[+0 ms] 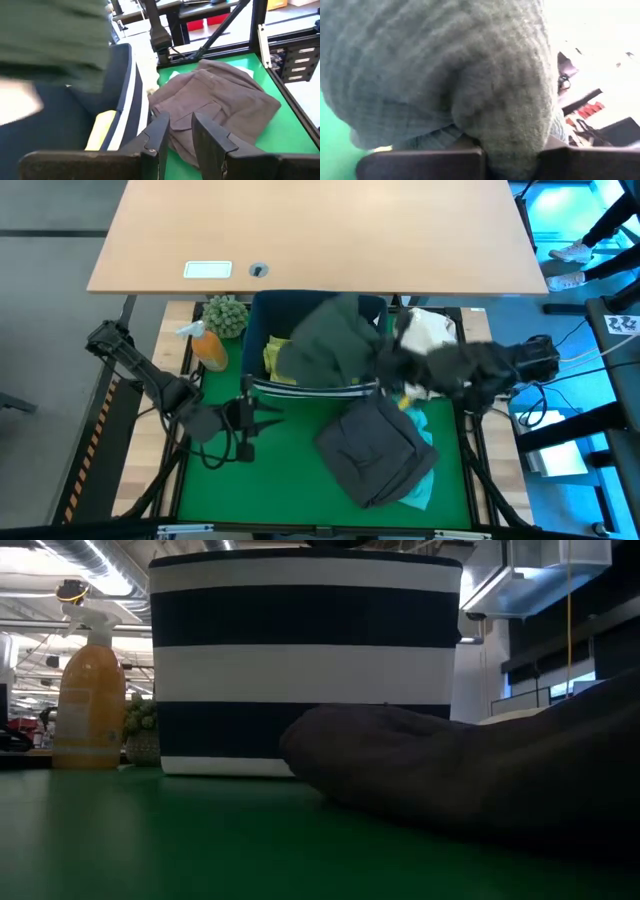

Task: Fold laundry
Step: Put the green polo into the laundry bin

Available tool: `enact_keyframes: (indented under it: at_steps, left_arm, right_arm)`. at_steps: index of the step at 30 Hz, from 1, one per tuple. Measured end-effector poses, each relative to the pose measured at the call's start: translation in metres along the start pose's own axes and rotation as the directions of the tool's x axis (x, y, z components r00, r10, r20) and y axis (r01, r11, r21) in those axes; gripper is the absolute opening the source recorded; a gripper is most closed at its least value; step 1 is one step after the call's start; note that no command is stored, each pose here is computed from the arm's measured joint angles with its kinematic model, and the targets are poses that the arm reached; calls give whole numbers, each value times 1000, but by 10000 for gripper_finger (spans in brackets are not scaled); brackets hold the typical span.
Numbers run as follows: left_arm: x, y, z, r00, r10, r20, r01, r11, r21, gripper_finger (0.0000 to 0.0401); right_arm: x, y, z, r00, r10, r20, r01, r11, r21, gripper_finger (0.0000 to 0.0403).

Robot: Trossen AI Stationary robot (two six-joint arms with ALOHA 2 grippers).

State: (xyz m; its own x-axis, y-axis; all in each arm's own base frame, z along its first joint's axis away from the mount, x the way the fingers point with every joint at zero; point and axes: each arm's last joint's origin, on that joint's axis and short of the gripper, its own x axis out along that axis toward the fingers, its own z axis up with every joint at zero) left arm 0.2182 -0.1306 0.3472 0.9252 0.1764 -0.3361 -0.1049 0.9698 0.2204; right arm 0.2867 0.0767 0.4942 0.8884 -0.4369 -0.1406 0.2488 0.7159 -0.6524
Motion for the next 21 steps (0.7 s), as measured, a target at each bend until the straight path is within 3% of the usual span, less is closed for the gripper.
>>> enact_keyframes:
  at_steps: [5,9,15,21]
  left_arm:
    - [-3,-3,0,1000,-16,3,16,1000,5,77]
    - [-3,-4,-1,1000,-18,2,18,1000,7,77]
    - [-3,-4,-3,1000,-19,-17,19,1000,24,77]
    - [-3,-3,-3,1000,-18,-22,19,999,28,77]
  right_arm:
    - [39,-33,-26,993,-77,-94,77,997,-6,33]
    - [77,-44,-52,982,-69,-177,70,998,0,33]
    - [131,-40,-90,948,-42,-315,33,999,-33,33]
    - [169,-13,-118,890,-18,-455,-29,995,-96,33]
